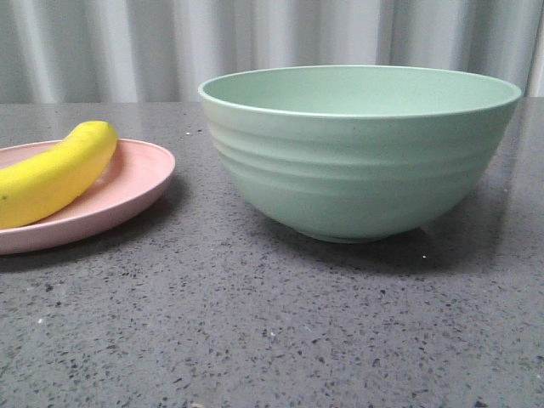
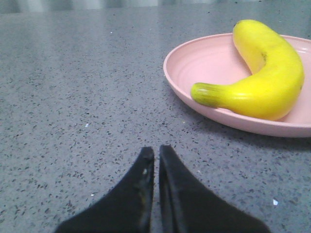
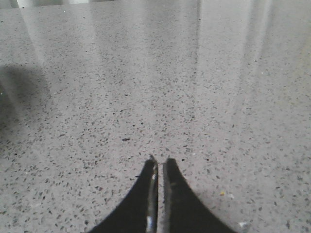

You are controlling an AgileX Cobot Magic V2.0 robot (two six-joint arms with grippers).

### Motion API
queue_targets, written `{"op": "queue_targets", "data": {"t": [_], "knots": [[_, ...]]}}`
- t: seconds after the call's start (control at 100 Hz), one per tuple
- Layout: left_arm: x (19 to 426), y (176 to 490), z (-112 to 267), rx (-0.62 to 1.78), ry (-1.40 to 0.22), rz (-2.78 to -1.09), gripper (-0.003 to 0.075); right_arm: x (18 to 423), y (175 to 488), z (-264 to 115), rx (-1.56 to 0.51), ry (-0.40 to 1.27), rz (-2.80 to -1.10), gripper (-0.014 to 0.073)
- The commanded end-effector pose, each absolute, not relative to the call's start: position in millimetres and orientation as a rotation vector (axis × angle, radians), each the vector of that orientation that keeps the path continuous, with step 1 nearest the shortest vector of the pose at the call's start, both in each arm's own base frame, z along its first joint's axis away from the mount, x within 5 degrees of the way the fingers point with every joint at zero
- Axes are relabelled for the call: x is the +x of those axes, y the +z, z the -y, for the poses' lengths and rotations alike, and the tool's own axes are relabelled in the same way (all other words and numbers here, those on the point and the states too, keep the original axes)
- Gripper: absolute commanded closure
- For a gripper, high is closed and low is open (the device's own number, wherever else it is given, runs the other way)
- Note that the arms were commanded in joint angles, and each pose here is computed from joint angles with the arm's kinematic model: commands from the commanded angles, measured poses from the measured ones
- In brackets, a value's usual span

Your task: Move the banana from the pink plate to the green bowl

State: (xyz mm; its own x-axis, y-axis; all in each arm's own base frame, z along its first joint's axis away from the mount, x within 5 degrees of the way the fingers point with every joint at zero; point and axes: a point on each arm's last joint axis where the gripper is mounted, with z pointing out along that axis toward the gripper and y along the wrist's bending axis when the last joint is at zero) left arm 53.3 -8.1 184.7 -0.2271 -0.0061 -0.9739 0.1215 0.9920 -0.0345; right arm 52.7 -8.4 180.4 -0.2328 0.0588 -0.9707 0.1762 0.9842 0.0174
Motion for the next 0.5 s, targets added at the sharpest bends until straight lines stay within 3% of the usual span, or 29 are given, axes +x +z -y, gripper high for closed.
{"op": "queue_targets", "data": {"t": [0.0, 0.31, 0.49], "knots": [[52.9, 189.0, 7.5, 0.075, -0.117, -1.711, 0.0741, 52.2, 177.0, 8.8, 0.168, -0.125, -1.782, 0.0666], [53.6, 193.8, 6.4, 0.092, -0.083, -1.657, 0.0741, 52.6, 178.9, 9.0, 0.167, -0.127, -1.761, 0.0666], [53.8, 196.3, 6.3, 0.089, -0.083, -1.629, 0.0741, 53.8, 187.8, 9.8, 0.162, -0.138, -1.663, 0.0666]]}}
